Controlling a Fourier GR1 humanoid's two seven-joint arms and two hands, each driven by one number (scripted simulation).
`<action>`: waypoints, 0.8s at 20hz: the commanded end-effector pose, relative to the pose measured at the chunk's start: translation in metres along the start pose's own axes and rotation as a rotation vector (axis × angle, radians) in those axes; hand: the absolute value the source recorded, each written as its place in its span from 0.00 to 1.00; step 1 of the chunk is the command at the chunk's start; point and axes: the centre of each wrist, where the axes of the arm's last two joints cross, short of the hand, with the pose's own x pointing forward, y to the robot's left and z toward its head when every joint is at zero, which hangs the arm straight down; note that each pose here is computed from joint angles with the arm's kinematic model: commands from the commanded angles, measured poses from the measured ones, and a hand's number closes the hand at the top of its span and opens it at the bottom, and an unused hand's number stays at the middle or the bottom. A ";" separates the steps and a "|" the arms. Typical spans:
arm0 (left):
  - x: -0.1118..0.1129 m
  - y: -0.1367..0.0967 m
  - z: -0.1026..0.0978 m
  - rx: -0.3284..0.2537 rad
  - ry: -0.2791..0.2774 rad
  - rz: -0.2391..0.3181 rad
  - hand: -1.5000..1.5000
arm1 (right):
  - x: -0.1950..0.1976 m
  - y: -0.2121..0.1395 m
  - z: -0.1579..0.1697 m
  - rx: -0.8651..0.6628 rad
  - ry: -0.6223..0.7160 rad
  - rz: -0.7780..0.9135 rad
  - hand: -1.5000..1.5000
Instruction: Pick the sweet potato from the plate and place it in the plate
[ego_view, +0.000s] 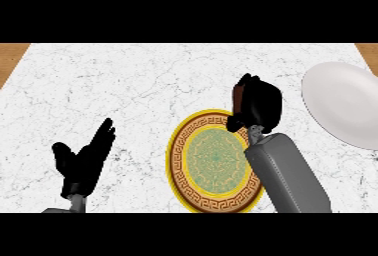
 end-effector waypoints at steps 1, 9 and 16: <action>-0.014 -0.015 -0.001 -0.039 0.069 0.000 0.50 | 0.021 -0.024 -0.012 -0.275 0.186 -0.202 1.00; -0.002 -0.001 -0.017 -0.021 0.077 -0.015 0.50 | 0.037 -0.038 -0.027 -0.564 0.370 -0.404 1.00; -0.022 0.005 0.007 -0.013 0.076 -0.017 0.50 | -0.014 -0.023 -0.044 -0.719 0.465 -0.538 1.00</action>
